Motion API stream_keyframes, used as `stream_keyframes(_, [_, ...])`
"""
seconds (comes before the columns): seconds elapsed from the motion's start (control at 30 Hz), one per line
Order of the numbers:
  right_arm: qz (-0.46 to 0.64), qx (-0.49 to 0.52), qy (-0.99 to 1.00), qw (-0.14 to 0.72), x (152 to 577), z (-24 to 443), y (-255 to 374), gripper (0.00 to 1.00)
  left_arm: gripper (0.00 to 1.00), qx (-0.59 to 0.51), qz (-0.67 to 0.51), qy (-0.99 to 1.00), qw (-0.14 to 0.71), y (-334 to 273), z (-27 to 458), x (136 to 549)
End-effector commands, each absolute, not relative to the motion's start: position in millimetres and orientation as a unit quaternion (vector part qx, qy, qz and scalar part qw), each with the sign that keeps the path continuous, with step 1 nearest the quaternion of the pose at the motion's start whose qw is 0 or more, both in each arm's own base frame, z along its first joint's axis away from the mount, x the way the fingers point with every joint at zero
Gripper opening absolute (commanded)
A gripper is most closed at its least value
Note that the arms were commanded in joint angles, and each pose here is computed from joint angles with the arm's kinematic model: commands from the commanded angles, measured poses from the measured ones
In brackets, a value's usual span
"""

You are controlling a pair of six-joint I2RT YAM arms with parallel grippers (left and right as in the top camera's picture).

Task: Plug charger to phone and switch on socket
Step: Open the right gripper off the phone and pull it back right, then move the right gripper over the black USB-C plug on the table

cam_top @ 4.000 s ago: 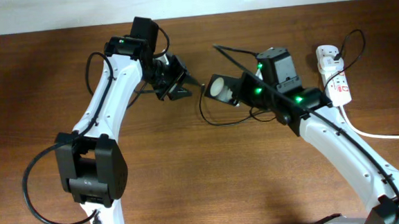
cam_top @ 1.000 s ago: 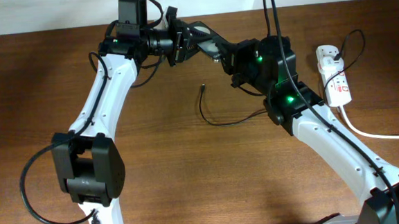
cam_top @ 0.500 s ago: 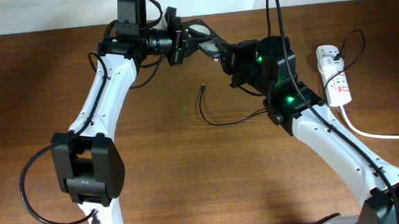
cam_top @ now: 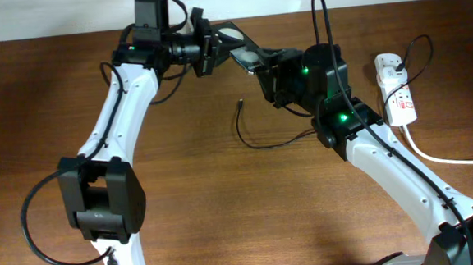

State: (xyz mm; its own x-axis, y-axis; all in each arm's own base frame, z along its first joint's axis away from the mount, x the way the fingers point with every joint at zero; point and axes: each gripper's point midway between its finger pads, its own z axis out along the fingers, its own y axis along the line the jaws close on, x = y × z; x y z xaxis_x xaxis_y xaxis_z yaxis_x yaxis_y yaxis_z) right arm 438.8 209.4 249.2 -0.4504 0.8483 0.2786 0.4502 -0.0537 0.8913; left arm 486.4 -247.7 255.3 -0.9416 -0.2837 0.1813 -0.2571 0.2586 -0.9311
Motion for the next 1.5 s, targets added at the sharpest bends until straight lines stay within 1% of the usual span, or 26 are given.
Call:
stream_keyframes(0.0, [0.516, 0.425, 0.701, 0.248, 441.7, 257.7, 209.3, 0.5, 0.0, -0.123, -0.588, 0.796, 0.073, -226.4, 273.5, 491.4])
stream_keyframes(0.07, [0.482, 0.355, 0.742, 0.302, 443.6, 255.8, 203.5, 0.56, 0.0, -0.103, -0.579, 0.803, 0.097, -213.2, 269.6, 494.4])
stream_keyframes(0.17, [0.44, 0.302, 0.778, 0.333, 443.1, 246.3, 194.6, 0.59, 0.0, -0.086, -0.563, 0.813, 0.117, -194.2, 260.7, 494.6])
stream_keyframes(0.33, [0.371, 0.252, 0.831, 0.329, 433.3, 217.2, 178.9, 0.64, 0.0, -0.081, -0.535, 0.831, 0.129, -161.0, 243.8, 491.0])
stream_keyframes(0.43, [0.332, 0.187, 0.861, 0.335, 425.7, 205.9, 177.5, 0.68, 0.0, -0.08, -0.523, 0.839, 0.128, -141.9, 235.8, 485.9])
stream_keyframes(0.47, [0.325, 0.149, 0.87, 0.339, 422.6, 204.3, 180.3, 0.68, 0.0, -0.079, -0.52, 0.841, 0.128, -136.3, 233.5, 483.9])
stream_keyframes(0.6, [0.321, 0.094, 0.883, 0.329, 413.7, 199.5, 186.7, 0.68, 0.0, -0.036, -0.536, 0.832, 0.139, -127.5, 238.3, 475.3])
stream_keyframes(0.73, [0.333, 0.082, 0.885, 0.314, 408.0, 199.8, 192.5, 0.68, 0.0, -0.017, -0.533, 0.833, 0.144, -123.0, 236.0, 469.4])
stream_keyframes(0.87, [0.315, 0.062, 0.899, 0.297, 411.3, 207.5, 194.1, 0.68, 0.0, 0.0, -0.53, 0.835, 0.147, -123.1, 233.8, 465.0])
stream_keyframes(1.0, [0.294, 0.047, 0.916, 0.27, 425.7, 215.3, 198.8, 0.68, 0.0, 0.001, -0.529, 0.836, 0.147, -123.0, 233.7, 464.7])
stream_keyframes(1.1, [0.285, 0.051, 0.925, 0.248, 438.3, 212.8, 203.1, 0.68, 0.0, -0.006, -0.529, 0.836, 0.147, -117.5, 233.2, 465.1])
stream_keyframes(1.27, [0.277, 0.053, 0.933, 0.225, 454.5, 188.2, 208.9, 0.67, 0.0, -0.024, -0.526, 0.837, 0.151, -94.9, 231.2, 464.2])
stream_keyframes(1.47, [0.267, 0.064, 0.941, 0.196, 462.2, 151.3, 211.7, 0.6, 0.0, -0.026, -0.524, 0.837, 0.155, -88.6, 230.7, 464.6])
